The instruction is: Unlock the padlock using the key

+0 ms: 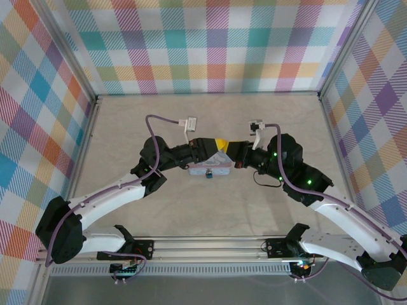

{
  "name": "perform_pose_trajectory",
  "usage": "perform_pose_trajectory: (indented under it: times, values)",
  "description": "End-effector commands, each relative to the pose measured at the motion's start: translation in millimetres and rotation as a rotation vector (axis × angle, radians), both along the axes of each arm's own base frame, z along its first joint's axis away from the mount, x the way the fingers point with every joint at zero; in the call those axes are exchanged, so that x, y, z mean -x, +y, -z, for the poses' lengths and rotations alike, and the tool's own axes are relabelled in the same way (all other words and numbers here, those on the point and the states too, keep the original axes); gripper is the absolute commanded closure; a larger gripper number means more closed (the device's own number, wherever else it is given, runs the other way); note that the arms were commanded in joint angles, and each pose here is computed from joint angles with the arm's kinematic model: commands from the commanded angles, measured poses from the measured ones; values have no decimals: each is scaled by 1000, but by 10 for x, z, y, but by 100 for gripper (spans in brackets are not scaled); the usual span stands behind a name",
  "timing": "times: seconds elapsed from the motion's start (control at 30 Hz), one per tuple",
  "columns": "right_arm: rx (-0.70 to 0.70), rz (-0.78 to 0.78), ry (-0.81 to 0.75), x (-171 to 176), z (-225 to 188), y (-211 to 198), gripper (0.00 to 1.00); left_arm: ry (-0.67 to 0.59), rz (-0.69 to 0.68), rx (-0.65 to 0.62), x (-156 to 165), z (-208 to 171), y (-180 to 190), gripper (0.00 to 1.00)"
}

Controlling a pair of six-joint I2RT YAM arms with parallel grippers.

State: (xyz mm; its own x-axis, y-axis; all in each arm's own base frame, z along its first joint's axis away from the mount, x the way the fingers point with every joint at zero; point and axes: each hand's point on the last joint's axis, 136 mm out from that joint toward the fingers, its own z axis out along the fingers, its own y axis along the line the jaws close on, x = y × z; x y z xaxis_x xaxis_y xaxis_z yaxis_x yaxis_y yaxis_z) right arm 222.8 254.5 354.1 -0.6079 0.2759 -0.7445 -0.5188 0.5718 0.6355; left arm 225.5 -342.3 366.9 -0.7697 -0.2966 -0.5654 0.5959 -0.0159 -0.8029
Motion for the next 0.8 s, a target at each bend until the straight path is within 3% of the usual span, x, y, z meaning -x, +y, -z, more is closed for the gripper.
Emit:
perform_pose_trajectory:
  times: [0.0, 0.17, 0.33, 0.47, 0.77]
  values:
    - [-94, 57, -75, -69, -407, -124, 98, -37, 60, -20, 184, 33, 13, 53]
    - [-111, 42, -67, -58, -439, -110, 98, -42, 45, -30, 189, 77, 44, 37]
    - [-122, 29, -47, -57, -415, -87, 98, -65, 34, -34, 189, 39, 70, 35]
    - [-138, -1, -28, -20, -410, -44, 98, -76, -4, -48, 121, 38, 114, 20]
    - [-175, -73, 27, 4, -396, 84, 98, -149, 65, -46, 173, -135, 36, 24]
